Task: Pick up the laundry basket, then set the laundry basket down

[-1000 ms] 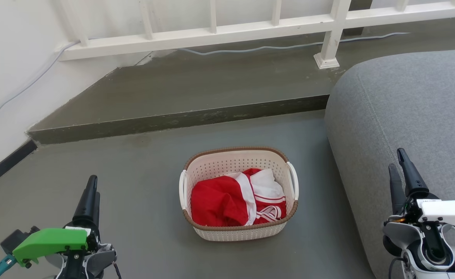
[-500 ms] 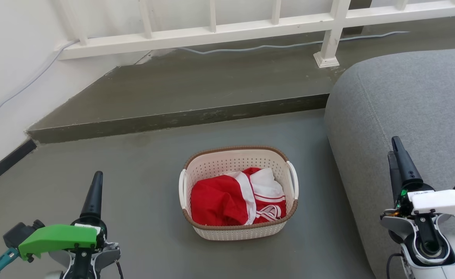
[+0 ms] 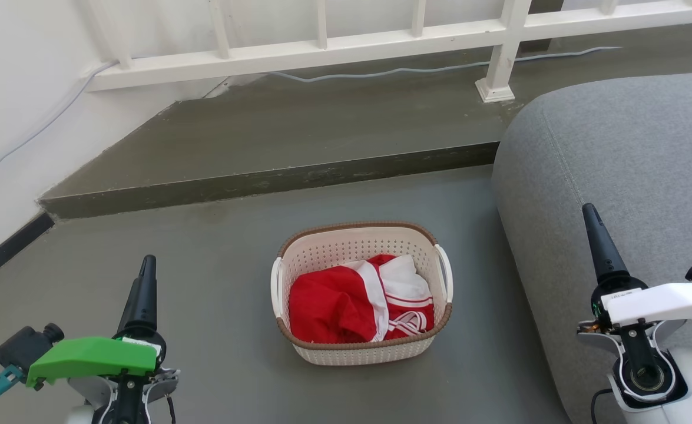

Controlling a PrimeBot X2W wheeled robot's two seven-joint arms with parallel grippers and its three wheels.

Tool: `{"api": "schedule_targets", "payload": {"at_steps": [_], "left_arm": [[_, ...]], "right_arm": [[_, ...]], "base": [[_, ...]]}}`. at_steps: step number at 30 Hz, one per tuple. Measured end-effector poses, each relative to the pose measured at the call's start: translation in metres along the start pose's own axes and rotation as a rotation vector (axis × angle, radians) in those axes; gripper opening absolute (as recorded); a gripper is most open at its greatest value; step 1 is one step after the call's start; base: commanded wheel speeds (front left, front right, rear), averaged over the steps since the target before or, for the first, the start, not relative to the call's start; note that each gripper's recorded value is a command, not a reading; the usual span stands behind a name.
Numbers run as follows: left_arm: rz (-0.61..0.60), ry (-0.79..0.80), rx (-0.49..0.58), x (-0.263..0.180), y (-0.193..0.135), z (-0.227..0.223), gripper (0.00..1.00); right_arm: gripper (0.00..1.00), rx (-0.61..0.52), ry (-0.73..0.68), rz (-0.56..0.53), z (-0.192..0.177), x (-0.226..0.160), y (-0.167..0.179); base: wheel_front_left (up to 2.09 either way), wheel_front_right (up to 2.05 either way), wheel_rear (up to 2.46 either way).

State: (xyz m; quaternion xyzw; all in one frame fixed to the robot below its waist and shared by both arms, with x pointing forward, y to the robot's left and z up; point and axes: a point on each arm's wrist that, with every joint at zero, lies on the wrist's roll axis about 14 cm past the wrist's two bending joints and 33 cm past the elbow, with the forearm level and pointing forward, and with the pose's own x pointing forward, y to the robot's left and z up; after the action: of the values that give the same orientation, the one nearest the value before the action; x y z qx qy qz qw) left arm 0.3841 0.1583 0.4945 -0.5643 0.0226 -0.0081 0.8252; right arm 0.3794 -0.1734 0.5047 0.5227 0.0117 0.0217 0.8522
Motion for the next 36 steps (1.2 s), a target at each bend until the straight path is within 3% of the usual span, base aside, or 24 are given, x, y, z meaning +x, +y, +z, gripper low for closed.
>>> {"api": "schedule_targets", "payload": {"at_steps": [7, 13, 18, 29, 36], "left_arm": [[-0.028, 0.013, 0.13, 0.001, -0.006, -0.003, 1.0], [-0.052, 0.019, 0.268, 0.001, -0.009, -0.004, 1.0], [-0.072, 0.032, 0.351, 0.001, -0.012, -0.009, 1.0], [-0.169, 0.033, 0.667, 0.004, -0.032, -0.013, 1.0], [-0.216, 0.033, 0.786, 0.004, -0.041, -0.023, 1.0]], "right_arm": [[1.0, -0.117, 0.009, 0.021, -0.003, 0.0, 0.004], [1.0, -0.295, 0.006, 0.063, 0.004, 0.005, 0.011], [1.0, -0.361, 0.01, 0.079, 0.001, 0.004, 0.015], [1.0, -0.555, -0.006, 0.076, 0.0, 0.004, 0.015], [1.0, -0.658, -0.018, 0.091, -0.003, 0.004, 0.018]], "base": [[0.0, 0.0, 0.0], [0.0, 0.0, 0.0], [0.0, 0.0, 0.0], [0.0, 0.0, 0.0], [0.0, 0.0, 0.0]]}}
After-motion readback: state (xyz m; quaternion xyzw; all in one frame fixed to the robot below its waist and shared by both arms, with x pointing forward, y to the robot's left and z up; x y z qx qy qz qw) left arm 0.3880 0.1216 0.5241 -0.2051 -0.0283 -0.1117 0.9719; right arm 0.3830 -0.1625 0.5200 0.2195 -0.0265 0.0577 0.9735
